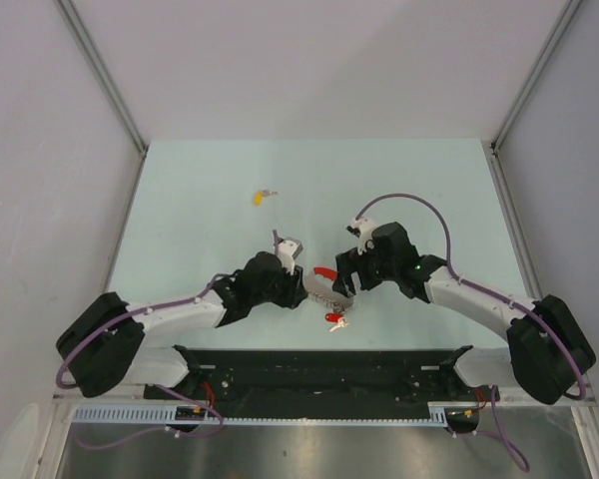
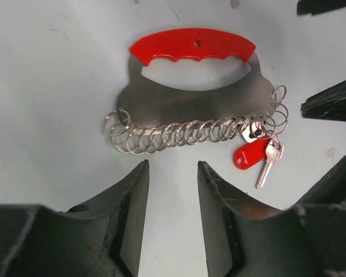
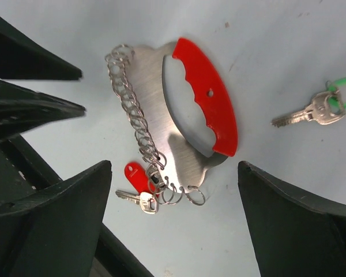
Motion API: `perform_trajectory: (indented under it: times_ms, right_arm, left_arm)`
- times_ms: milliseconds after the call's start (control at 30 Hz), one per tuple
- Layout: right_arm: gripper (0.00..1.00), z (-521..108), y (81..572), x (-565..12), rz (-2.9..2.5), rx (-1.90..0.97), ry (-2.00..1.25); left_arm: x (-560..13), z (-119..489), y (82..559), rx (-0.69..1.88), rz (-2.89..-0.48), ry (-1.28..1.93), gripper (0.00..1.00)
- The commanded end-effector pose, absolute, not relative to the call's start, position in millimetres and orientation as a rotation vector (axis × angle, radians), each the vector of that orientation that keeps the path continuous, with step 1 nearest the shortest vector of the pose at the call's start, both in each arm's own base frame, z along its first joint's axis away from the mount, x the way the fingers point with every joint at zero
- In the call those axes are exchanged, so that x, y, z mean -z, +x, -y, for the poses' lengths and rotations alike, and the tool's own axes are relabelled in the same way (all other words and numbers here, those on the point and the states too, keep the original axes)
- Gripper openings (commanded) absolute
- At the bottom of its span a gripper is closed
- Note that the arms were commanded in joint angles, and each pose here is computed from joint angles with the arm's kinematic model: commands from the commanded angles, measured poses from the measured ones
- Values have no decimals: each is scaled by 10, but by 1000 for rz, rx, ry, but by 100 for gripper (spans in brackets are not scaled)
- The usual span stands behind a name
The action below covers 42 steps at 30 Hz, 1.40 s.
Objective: Put the keys on the keyring
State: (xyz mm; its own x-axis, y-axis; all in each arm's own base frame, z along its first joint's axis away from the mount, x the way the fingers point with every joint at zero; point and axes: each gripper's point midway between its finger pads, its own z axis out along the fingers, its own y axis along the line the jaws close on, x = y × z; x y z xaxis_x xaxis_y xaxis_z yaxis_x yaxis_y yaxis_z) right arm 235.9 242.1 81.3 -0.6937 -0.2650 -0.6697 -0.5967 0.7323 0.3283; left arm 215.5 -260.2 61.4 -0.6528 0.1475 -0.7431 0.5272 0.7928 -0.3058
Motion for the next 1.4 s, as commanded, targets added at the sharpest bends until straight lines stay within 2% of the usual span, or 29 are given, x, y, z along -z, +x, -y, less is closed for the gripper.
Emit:
perform_trajectory:
  times_ms: [0,200,500,767,933,1200,1367]
  right_arm:
    - [94,-2407,2487,-1084,-2226,-733,-586]
    - [94,-2366,2483,-1082,-2220,-723,-596]
    - [93,-2360,2496,-1048,-2213,-726,-613]
    - [93,-2386,2486,-1003,-2214,-748,-624]
    - [92,-2391,2469,-959,-2217,-757,-627]
    - [92,-2369,2428,-945,-2211,-760,-623]
    - [92,-2360,2415,-966,-2205,-764,-622]
  left_arm:
    - [-768,2920,2144,818,-2234,501,42]
    - [-617,3054,2174,829,-2294,515,35]
    - [-424,3024,2247,732,-2387,476,35]
    - [-318,2981,2243,686,-2434,471,42]
    - [-292,3038,2233,708,-2443,503,41]
    - [-421,3119,2214,766,-2412,512,26]
    - [-466,3089,2210,760,-2400,509,10]
